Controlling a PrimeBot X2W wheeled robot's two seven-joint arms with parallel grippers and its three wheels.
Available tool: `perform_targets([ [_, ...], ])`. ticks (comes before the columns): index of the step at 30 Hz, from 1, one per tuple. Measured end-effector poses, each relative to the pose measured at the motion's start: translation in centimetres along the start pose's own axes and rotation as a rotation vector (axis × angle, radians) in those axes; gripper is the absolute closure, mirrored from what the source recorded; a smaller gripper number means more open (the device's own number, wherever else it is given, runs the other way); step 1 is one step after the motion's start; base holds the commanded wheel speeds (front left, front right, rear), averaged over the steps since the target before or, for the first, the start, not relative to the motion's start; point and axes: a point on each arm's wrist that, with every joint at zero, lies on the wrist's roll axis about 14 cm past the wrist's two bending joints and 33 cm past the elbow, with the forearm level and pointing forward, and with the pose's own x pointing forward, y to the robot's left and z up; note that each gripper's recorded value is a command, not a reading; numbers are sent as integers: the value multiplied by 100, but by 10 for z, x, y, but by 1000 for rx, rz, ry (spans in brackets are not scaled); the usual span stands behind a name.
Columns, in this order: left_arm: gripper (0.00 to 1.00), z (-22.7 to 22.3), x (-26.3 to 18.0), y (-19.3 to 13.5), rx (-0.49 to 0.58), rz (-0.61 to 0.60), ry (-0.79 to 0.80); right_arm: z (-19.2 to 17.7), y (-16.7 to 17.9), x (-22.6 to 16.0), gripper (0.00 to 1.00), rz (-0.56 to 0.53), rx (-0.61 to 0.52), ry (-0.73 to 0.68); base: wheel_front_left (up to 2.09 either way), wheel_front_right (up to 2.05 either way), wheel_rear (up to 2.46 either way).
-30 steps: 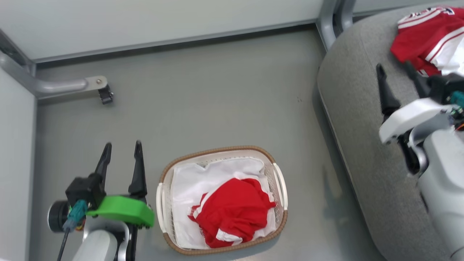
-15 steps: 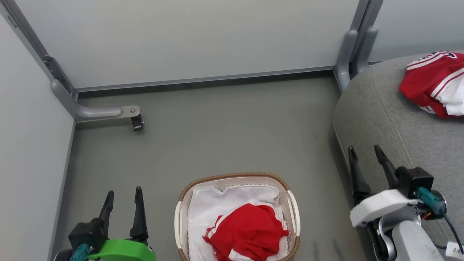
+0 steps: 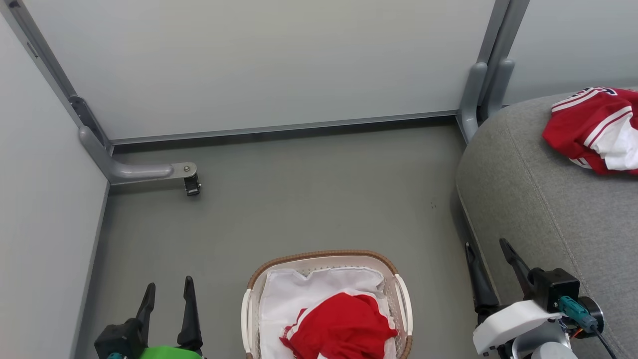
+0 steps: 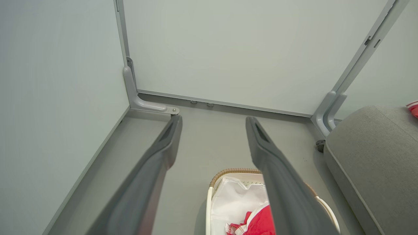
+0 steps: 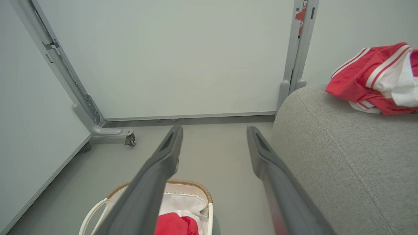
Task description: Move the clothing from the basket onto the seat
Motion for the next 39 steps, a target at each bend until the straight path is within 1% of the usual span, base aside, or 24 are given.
perform_targets([
  [15,0,-5,-2,3,13,1,12,-8,8,-1,0,23,9,24,0,0,0],
  [30,0,-13,5,0,9,-10,38,-16,6,5,0,20,10,47,0,0,0],
  [34,0,-14,19,-10,23,-46,45,-11,6,18,0,29,-10,31,0,0,0],
  [39,0,-14,56,-36,71,-148,46,-8,-10,36,0,-6,-32,16,0,0,0],
])
